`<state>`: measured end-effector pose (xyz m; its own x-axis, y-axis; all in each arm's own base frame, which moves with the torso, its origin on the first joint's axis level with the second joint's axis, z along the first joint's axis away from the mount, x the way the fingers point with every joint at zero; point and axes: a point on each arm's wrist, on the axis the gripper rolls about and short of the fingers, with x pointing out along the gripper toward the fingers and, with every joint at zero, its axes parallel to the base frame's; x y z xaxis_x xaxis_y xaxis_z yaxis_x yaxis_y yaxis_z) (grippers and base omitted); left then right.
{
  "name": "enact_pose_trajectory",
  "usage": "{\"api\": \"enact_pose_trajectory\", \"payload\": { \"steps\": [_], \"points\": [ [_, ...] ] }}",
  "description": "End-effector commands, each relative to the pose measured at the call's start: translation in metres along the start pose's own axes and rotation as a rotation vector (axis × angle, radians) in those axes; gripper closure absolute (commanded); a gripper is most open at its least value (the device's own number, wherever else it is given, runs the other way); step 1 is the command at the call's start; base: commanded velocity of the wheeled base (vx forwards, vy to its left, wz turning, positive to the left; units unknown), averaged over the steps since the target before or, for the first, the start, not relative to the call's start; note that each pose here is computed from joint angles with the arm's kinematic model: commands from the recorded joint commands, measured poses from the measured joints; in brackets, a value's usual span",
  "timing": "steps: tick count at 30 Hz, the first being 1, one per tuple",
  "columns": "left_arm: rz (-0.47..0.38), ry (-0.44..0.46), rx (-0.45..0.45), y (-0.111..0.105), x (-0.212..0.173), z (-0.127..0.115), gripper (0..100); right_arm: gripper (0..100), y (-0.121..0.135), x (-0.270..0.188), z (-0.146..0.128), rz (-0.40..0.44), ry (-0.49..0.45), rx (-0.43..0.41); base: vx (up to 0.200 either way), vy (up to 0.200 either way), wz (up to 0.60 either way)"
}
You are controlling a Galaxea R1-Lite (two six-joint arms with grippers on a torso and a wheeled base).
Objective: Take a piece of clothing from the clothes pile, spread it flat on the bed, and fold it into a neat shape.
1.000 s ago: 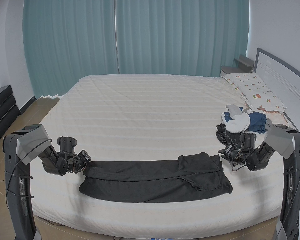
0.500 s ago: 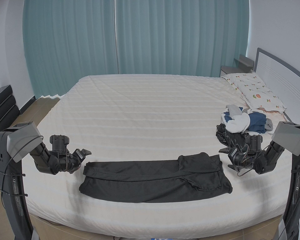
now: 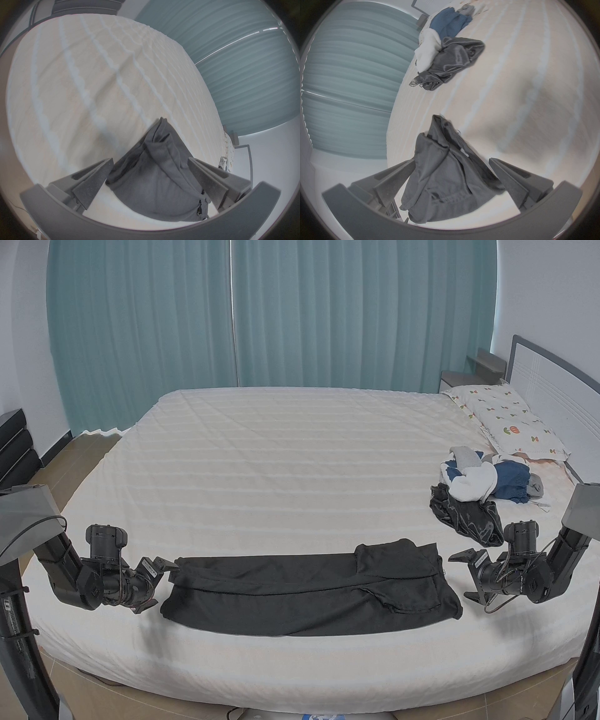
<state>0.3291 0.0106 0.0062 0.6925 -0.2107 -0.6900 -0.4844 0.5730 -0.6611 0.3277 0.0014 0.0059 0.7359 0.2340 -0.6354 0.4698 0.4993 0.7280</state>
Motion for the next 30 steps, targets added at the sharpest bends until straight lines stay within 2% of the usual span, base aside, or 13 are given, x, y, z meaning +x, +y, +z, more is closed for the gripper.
{"api": "enact_pose_trajectory", "payload": {
  "steps": [1,11,16,24,30],
  "points": [
    [-0.006,-0.008,0.001,-0.006,-0.008,-0.003,0,0,-0.001,-0.008,-0.003,-0.005,0.002,0.008,0.000,0.000,0.00],
    [0.085,-0.039,0.066,-0.012,0.008,-0.031,0,0,-0.007,-0.011,-0.016,-0.006,0.016,-0.003,0.000,0.000,0.00],
    [0.142,-0.063,0.105,-0.013,0.021,-0.046,0,0,-0.006,-0.009,-0.029,-0.039,-0.028,-0.034,0.000,0.000,0.00],
    [0.178,-0.086,0.126,-0.012,0.034,-0.050,0,0,-0.010,-0.011,-0.047,-0.073,-0.021,-0.067,0.000,0.000,0.00],
    [0.215,-0.142,0.156,-0.013,0.049,-0.049,0,0,-0.010,-0.011,-0.055,-0.085,-0.007,-0.084,0.000,0.000,0.00]
  ]
}}
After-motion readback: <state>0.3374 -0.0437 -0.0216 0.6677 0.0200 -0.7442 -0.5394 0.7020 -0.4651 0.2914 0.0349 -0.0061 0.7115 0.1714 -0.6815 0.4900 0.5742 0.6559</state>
